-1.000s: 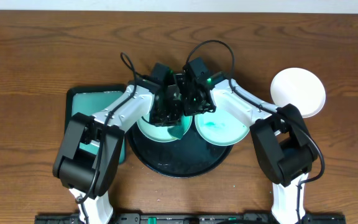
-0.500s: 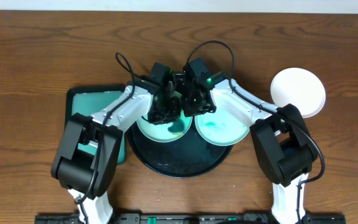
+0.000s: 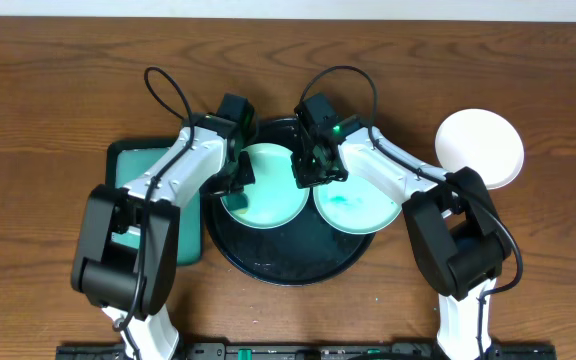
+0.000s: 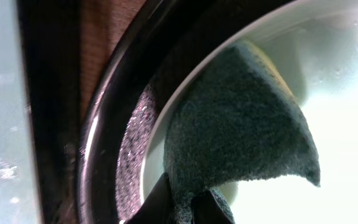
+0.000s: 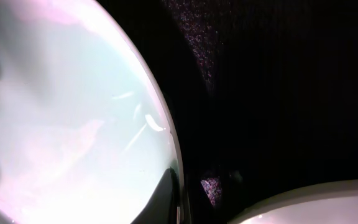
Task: Clean dirty plates on tray and stack at the side
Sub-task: 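Scrub the green plate with the sponge while the right gripper holds it, then return the sponge to the soapy tray with the left gripper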
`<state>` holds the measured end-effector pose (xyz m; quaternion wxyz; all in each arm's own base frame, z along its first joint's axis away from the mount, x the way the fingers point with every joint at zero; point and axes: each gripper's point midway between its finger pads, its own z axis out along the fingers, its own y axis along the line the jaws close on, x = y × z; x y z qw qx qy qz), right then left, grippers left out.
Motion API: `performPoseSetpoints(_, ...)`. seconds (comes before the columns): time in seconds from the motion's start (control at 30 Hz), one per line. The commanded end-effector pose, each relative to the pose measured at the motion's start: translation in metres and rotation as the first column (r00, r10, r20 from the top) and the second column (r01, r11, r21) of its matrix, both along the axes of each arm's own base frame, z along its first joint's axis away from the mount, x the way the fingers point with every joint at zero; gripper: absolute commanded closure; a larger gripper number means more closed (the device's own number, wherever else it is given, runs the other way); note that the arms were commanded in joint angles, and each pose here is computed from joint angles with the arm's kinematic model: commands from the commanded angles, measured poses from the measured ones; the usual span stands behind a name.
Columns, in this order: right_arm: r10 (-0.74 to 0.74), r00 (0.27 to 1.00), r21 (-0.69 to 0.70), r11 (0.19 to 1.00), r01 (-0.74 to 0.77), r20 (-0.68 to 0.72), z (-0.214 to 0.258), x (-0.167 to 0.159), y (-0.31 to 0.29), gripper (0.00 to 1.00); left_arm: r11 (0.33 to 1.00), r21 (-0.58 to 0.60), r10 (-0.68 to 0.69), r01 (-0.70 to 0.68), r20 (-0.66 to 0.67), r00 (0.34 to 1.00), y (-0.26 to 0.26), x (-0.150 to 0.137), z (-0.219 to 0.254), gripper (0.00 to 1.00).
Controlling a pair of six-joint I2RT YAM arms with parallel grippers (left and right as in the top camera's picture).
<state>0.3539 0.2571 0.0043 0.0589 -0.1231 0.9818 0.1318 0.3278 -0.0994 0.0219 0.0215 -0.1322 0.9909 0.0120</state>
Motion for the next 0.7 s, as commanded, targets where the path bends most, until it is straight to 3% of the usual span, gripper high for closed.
performPoseSetpoints(0.0,0.037,0.995,-0.046,0.998,-0.041,-0.091,-0.024,-0.028,-0.005,0.99,0.998,0.048,-0.033,0.029,0.083,0.996,0.013,0.000,0.034,0.93)
performPoseSetpoints(0.23,0.037,0.995,-0.046,0.998,-0.041,-0.090,-0.024,-0.028,-0.005,0.99,0.999,-0.032,-0.027,0.037,0.273,0.962,0.012,-0.006,0.111,0.93)
performPoseSetpoints(0.37,0.037,0.995,-0.046,0.998,-0.041,-0.090,-0.024,-0.028,-0.005,0.99,1.000,-0.012,0.015,-0.012,0.355,0.935,0.036,-0.009,0.141,0.93)
performPoseSetpoints(0.67,0.037,0.996,-0.042,0.998,-0.041,-0.084,-0.024,-0.027,-0.004,0.99,0.976,0.070,0.185,-0.206,0.230,0.956,0.115,-0.019,0.113,0.93)
